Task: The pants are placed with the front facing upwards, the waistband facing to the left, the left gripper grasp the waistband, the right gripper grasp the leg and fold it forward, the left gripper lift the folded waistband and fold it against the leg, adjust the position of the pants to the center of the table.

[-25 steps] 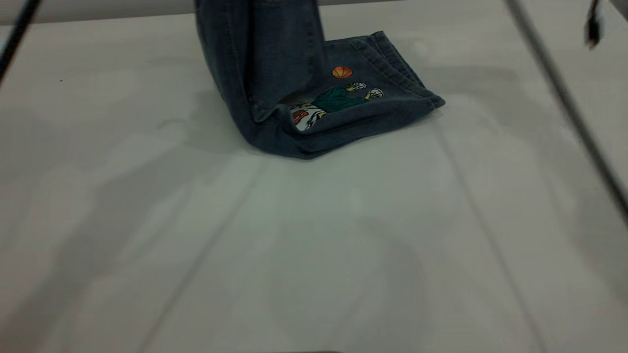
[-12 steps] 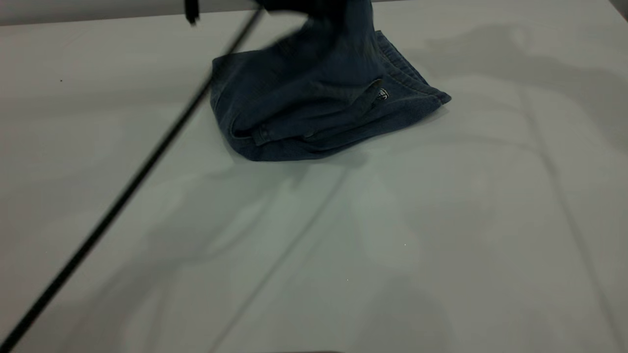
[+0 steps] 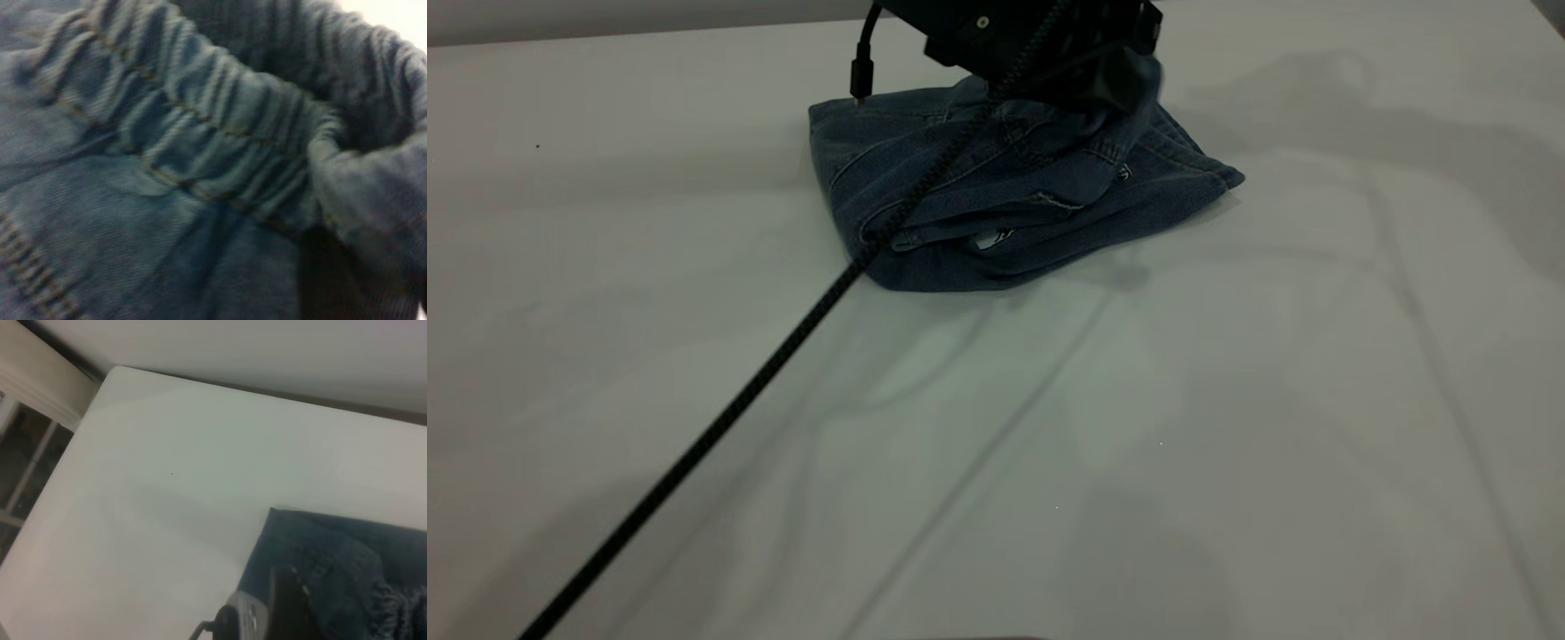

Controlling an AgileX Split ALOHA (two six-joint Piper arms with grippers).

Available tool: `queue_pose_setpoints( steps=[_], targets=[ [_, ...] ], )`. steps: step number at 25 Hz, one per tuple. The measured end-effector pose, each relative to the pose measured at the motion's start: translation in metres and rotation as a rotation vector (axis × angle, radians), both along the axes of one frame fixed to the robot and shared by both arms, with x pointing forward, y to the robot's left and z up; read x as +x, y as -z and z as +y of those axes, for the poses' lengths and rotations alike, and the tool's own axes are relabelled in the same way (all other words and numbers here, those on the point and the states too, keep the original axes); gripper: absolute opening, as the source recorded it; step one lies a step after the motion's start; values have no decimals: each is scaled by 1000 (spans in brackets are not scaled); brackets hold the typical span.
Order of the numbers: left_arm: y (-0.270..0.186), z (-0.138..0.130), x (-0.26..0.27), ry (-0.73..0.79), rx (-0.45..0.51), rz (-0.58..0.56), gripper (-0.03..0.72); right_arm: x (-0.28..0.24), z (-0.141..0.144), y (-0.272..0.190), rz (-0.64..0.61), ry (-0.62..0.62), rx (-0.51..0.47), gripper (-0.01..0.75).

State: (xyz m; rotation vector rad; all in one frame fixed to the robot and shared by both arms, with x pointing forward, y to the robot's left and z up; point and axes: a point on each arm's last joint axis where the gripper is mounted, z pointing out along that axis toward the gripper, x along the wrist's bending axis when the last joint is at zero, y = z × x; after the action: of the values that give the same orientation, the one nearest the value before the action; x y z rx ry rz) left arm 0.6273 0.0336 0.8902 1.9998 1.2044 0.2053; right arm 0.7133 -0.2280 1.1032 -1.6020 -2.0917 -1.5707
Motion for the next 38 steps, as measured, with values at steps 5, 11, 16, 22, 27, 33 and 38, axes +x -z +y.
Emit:
queue_pose_setpoints(
  steps=[5, 11, 16, 22, 27, 33, 38],
  targets=[
    [-39, -2, -4, 118, 10, -116, 578, 0, -3, 4, -10, -8, -72, 372],
    [-114, 24, -1, 96, -26, -284, 567, 0, -6, 8, -10, -8, -132, 372],
    [-176, 68, 2, 9, -66, -412, 547, -1, 2, 10, -7, -26, -144, 372],
    [-231, 104, -10, -63, -100, -533, 545, -4, 70, 53, 46, -129, -362, 372],
    [-242, 104, -18, -35, -120, -544, 545, -11, 127, 113, 129, -107, -671, 372],
    [-242, 103, -19, -20, -132, -528, 538, -24, 173, 173, 157, -171, -828, 372],
    [-240, 100, -22, 7, -157, -489, 538, -22, 175, 225, 264, -94, -860, 372]
  ],
)
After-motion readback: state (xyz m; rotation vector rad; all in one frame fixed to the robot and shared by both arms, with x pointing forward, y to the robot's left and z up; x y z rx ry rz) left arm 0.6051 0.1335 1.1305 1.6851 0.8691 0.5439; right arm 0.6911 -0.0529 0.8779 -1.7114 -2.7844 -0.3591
